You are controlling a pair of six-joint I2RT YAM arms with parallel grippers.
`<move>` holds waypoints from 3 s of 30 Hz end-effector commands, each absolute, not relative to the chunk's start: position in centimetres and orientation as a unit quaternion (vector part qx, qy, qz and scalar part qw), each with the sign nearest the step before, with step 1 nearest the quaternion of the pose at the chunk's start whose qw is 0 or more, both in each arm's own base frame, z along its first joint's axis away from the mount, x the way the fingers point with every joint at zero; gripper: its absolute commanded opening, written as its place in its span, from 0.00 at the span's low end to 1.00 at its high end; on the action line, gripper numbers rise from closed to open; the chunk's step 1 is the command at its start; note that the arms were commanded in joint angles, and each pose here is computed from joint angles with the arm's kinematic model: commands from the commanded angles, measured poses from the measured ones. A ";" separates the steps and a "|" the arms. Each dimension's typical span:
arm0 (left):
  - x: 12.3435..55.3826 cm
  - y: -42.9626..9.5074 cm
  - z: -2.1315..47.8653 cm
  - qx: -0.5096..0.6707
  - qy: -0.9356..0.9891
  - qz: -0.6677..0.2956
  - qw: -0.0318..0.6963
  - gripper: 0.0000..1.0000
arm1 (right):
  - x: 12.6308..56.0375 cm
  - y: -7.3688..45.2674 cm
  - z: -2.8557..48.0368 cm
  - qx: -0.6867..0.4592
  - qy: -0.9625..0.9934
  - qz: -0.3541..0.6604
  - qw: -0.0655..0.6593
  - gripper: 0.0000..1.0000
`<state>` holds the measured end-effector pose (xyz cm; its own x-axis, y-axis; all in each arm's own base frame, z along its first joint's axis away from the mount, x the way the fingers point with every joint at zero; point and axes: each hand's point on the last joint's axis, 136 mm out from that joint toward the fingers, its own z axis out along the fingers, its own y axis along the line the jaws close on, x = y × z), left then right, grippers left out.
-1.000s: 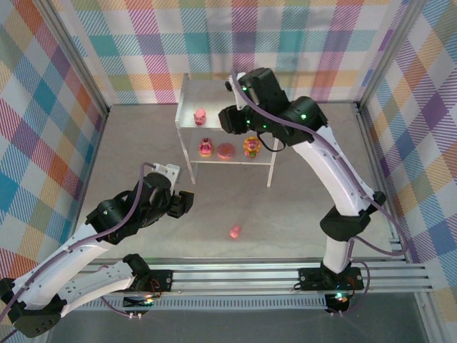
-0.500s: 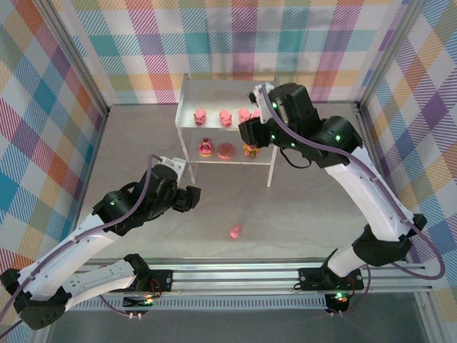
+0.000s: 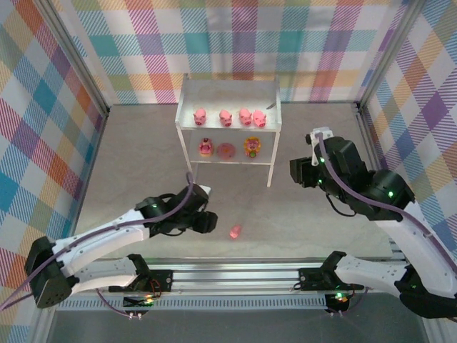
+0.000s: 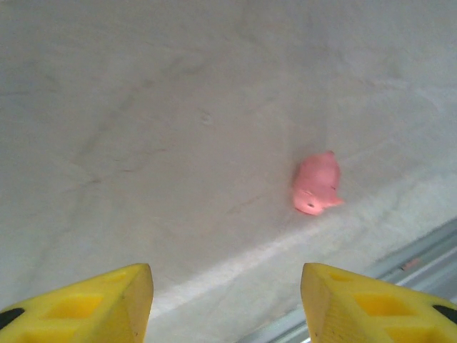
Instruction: Place and organize the plastic toys onto the shelf
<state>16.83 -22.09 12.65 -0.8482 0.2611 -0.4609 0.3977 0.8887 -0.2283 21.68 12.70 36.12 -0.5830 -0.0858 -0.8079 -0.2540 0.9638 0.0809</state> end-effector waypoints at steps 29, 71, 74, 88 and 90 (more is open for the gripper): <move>15.8 -30.9 5.5 0.319 0.930 -0.087 0.162 0.50 | 20.9 10.9 38.2 -0.074 0.864 0.115 0.484 0.49; 19.0 -28.0 17.7 0.304 0.919 -0.103 0.231 0.09 | 22.9 11.1 38.4 -0.074 0.865 0.087 0.489 0.50; 19.8 -26.5 23.8 0.279 0.910 -0.129 0.278 0.10 | 23.2 11.3 38.8 -0.076 0.863 0.088 0.492 0.49; 26.0 -20.1 41.9 0.220 0.853 -0.083 0.465 0.12 | 24.5 13.4 39.3 -0.099 0.857 0.123 0.491 0.49; 26.8 -21.2 42.3 0.223 0.853 -0.097 0.462 0.13 | 24.6 13.8 39.5 -0.104 0.854 0.129 0.492 0.49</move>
<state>25.49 -19.83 44.04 -0.4444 0.2052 -0.8720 0.4329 0.9014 -0.0085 24.29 12.98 37.50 -0.5423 -0.0667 -0.8375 -0.2636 0.9600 0.0943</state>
